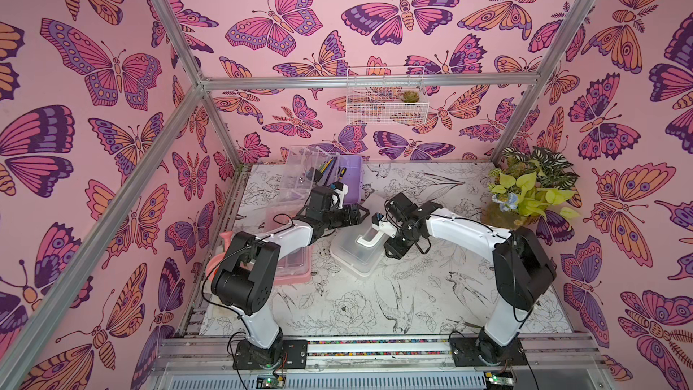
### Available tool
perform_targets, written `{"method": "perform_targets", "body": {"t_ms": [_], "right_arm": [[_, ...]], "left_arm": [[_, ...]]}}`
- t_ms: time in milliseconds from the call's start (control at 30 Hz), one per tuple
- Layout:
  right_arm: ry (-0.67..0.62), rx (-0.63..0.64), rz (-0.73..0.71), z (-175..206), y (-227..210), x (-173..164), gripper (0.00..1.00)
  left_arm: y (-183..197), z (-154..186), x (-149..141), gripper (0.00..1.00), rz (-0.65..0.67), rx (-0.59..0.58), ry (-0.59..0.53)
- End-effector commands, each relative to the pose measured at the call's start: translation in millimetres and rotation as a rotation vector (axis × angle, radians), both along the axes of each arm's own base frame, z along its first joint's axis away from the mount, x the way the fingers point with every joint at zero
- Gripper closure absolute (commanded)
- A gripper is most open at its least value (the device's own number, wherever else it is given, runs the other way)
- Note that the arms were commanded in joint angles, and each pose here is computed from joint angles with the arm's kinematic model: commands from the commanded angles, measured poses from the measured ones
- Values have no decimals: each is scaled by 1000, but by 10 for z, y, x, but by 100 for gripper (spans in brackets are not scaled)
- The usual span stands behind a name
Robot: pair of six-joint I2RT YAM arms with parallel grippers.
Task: Close toolboxes
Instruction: Fasten the toolbox latch on the toolbox.
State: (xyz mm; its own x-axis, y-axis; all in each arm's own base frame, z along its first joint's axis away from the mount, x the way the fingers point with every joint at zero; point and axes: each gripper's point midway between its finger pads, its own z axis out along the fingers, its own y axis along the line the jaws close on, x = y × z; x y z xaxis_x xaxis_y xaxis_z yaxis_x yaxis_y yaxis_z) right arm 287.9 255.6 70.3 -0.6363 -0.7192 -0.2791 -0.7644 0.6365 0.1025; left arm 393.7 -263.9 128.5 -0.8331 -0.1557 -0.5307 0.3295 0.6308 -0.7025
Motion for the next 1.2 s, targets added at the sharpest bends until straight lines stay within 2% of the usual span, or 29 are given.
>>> {"method": "perform_targets", "body": {"t_ms": [0,300,333,500,733,933,1100,1167], "right_arm": [[-66,157,46,172,454,210,62],[-53,146,43,102,455,211,61],[-59,142,42,111,447,218,58],[-84,153,43,196,422,205,29],[-109,182,15,333,325,101,13],[-113,213,-79,471,101,19,13],[-162,210,-231,576,-128,47,18],[-150,204,-281,573,-183,19,23]], "left_arm": [[-9,-308,-210,19,-37,32,98],[27,-331,-224,19,-27,39,101],[39,-334,-221,19,-23,40,102],[104,-267,-170,19,8,28,101],[209,-88,-78,17,49,16,61],[301,27,-21,16,84,20,30],[321,46,24,16,92,27,22],[318,36,28,16,91,27,26]]}}
